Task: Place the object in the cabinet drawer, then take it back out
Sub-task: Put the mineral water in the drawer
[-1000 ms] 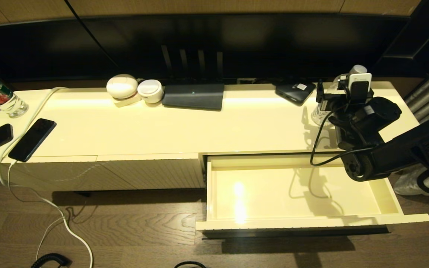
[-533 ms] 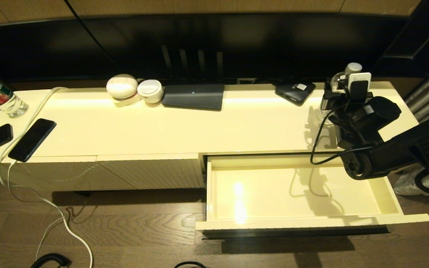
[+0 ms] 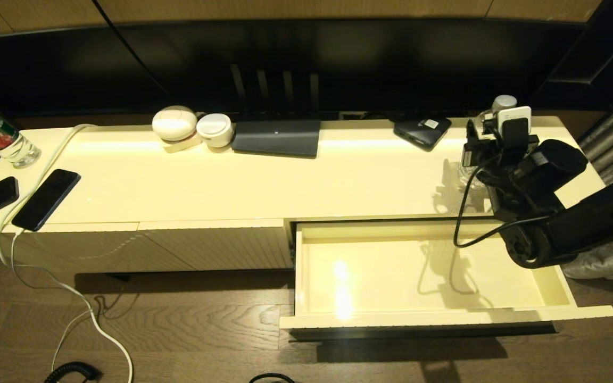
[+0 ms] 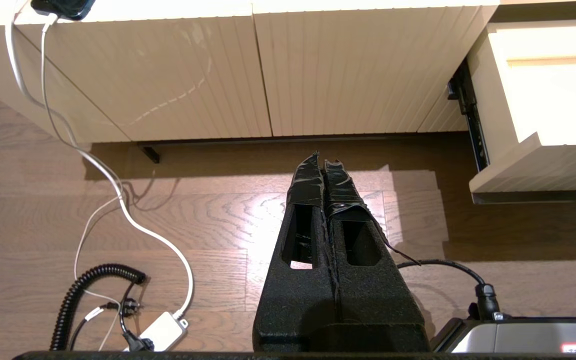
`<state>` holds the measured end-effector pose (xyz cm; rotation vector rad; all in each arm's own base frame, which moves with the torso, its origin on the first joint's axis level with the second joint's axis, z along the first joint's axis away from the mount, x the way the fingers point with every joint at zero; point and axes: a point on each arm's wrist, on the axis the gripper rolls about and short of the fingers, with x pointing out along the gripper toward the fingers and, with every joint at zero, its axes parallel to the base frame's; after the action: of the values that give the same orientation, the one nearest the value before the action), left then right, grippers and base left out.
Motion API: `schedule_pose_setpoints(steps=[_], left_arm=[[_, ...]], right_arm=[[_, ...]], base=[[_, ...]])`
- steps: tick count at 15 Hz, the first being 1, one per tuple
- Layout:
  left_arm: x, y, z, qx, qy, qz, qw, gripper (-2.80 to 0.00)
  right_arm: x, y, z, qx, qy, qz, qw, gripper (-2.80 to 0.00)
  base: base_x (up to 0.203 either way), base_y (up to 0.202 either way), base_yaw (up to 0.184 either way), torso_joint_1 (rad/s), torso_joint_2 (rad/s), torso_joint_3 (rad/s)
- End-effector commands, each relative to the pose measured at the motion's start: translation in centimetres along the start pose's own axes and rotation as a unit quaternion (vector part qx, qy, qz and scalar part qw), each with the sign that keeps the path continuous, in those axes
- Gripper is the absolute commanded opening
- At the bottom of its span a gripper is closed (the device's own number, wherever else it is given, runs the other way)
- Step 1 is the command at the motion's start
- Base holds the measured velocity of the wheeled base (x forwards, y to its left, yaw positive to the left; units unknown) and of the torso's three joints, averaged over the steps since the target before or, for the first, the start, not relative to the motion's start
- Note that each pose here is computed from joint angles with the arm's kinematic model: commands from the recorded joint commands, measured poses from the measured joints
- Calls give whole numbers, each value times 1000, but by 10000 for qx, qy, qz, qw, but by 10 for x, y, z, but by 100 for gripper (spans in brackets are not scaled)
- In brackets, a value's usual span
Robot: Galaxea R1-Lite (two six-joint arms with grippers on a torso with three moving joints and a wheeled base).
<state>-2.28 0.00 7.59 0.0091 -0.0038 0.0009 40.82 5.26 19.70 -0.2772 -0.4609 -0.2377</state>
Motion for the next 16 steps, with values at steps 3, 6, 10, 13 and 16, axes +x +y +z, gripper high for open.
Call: schedule_pose_setpoints(steps=[3,6,10,13,16], left_arm=[[0,0,-1,0,11,3,10000,-280],[0,0,-1,0,11,3,10000,-280],[0,0,-1,0,10,3,10000,-280],[0,0,0,0,4,-4,10000,-280],[0,0,0,0,4,3,10000,-280]], right_arm=[[-47,-21,53,-694,574,911,9918,-280],[-79,-20,62,-1292,1255,1874,9656,-280],[-111,-16,64,-2222,2039,2962,9063,-280],[-128,-14,56,-3080,1968,3800,8497,-280],[-137,-13,37,-3854,1736,4427,7908,-280]], base=[[0,0,0,0,0,0],[0,0,0,0,0,0],[0,0,0,0,0,0],[0,0,0,0,0,0],[0,0,0,0,0,0]])
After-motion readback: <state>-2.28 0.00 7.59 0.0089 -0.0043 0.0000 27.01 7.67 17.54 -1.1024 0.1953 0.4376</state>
